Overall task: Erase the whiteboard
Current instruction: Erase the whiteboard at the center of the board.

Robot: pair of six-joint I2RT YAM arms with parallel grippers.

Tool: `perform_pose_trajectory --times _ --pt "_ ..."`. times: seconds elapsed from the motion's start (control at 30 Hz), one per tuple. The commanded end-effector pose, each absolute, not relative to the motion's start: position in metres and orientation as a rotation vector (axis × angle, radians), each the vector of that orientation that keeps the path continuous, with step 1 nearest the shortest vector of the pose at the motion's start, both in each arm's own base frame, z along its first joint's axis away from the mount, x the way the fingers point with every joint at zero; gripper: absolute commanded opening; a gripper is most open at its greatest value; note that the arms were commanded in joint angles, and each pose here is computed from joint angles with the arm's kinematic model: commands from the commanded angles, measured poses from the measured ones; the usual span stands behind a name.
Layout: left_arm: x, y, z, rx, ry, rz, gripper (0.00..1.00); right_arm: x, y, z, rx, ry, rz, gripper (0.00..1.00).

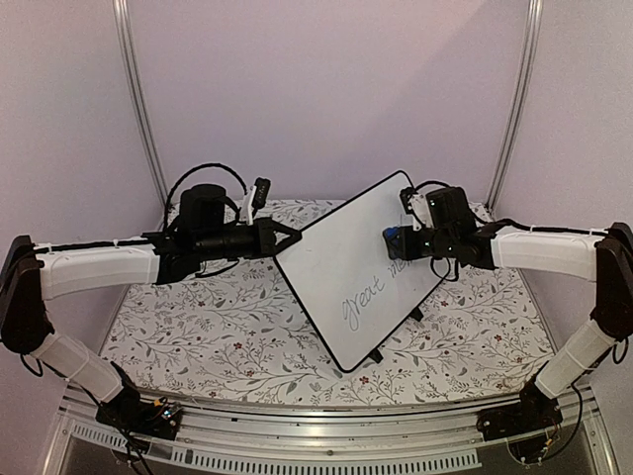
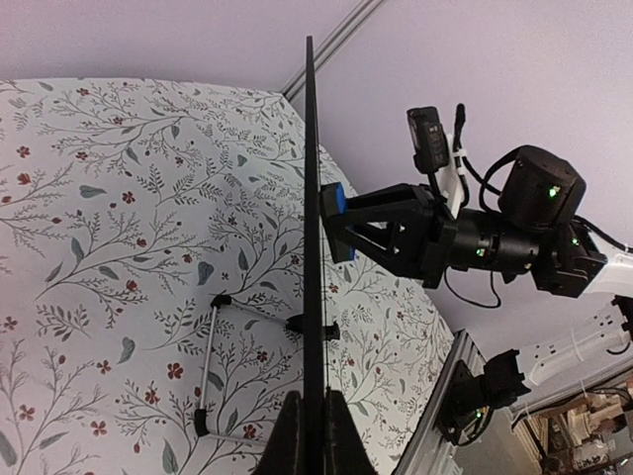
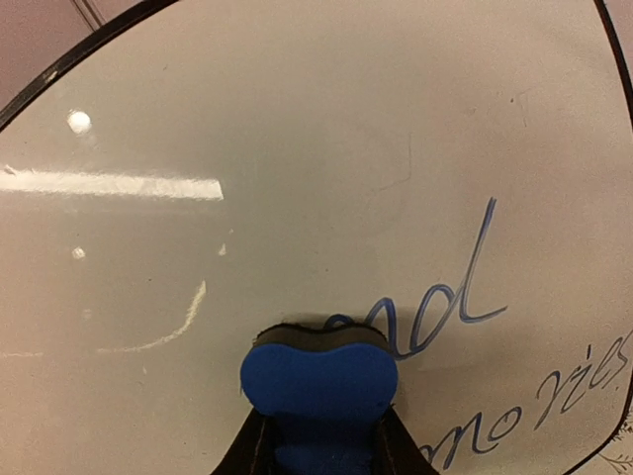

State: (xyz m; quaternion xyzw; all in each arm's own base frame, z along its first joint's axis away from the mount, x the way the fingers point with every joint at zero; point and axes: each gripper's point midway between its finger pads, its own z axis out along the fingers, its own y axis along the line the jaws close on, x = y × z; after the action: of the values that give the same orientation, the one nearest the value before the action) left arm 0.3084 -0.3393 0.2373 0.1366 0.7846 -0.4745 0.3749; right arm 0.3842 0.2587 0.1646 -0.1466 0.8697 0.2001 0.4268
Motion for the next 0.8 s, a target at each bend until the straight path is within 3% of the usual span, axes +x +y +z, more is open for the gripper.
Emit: perform_pose_trajectory --times 0.0,0.33,0.77 --pt "0.267 -0.363 0.258 0.548 1.937 -1.361 0.00 0.364 0.259 0.134 -0.378 2.241 0.574 0.15" --pt "0.267 -0.364 0.256 0.547 1.942 -1.368 0.00 0.332 0.241 0.125 -0.352 2.251 0.603 0.15" --pt "0.267 -0.363 0.256 0.545 1.941 -1.360 0.00 0.383 0.271 0.183 -0.399 2.138 0.577 0.15"
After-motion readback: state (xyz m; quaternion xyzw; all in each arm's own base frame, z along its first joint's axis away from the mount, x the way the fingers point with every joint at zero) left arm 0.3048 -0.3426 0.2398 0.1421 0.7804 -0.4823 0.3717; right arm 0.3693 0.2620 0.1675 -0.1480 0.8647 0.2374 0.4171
